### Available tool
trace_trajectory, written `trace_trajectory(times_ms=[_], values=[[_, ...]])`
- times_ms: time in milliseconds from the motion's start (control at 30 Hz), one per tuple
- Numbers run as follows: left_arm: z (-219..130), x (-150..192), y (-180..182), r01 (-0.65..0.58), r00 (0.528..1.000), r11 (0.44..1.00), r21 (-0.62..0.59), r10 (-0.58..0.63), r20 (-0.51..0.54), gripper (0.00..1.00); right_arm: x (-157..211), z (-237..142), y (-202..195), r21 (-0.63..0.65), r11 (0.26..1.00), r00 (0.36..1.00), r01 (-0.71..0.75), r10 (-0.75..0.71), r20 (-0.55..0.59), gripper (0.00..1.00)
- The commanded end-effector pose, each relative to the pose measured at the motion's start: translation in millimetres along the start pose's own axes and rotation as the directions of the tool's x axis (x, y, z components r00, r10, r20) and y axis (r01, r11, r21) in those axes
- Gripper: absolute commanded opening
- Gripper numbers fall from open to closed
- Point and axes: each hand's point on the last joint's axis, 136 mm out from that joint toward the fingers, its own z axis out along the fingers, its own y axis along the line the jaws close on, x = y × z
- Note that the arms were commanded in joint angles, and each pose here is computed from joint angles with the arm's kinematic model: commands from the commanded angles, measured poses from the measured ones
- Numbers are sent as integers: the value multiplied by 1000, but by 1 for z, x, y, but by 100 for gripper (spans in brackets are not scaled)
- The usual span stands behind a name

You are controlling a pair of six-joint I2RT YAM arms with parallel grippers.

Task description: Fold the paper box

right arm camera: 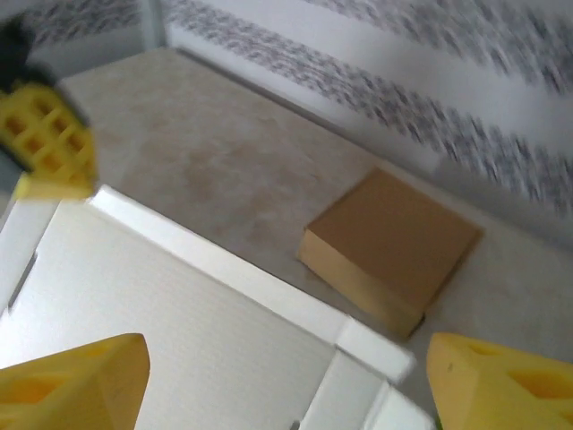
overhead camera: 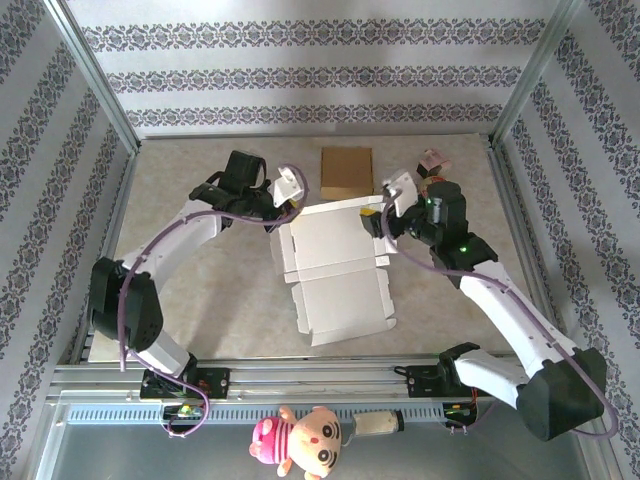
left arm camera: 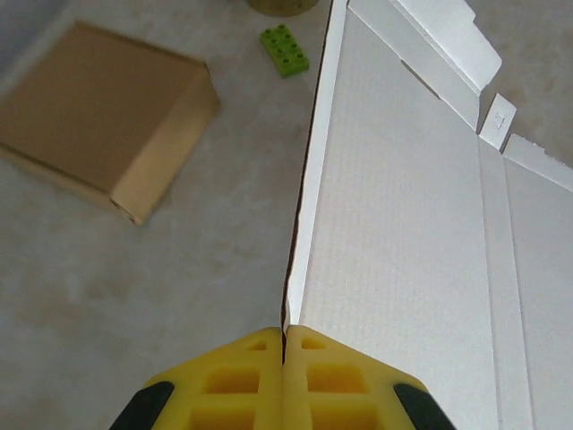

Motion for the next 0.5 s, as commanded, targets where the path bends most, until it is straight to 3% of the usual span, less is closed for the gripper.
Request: trace_trajectory(times_ms=[0,167,333,467], values=[[-20,-21,2,-244,969,966,-90,245,0,0,-7,4,22,-98,892,897,441,-436,69,79],[-41,-42,-11,-324,941,938,-127,333,59,0,-15,14,18,-164,809,823,564,-567,35,69],[-53,-46,-21,-365,924,921,-132,376,69,0,-35,21,23,-198,786,810,586,-577,108,36],[-56,-48,-23,-377,918,916,-139,389,74,0,-43,24,32,-243,789,825,565,-546,146,25]])
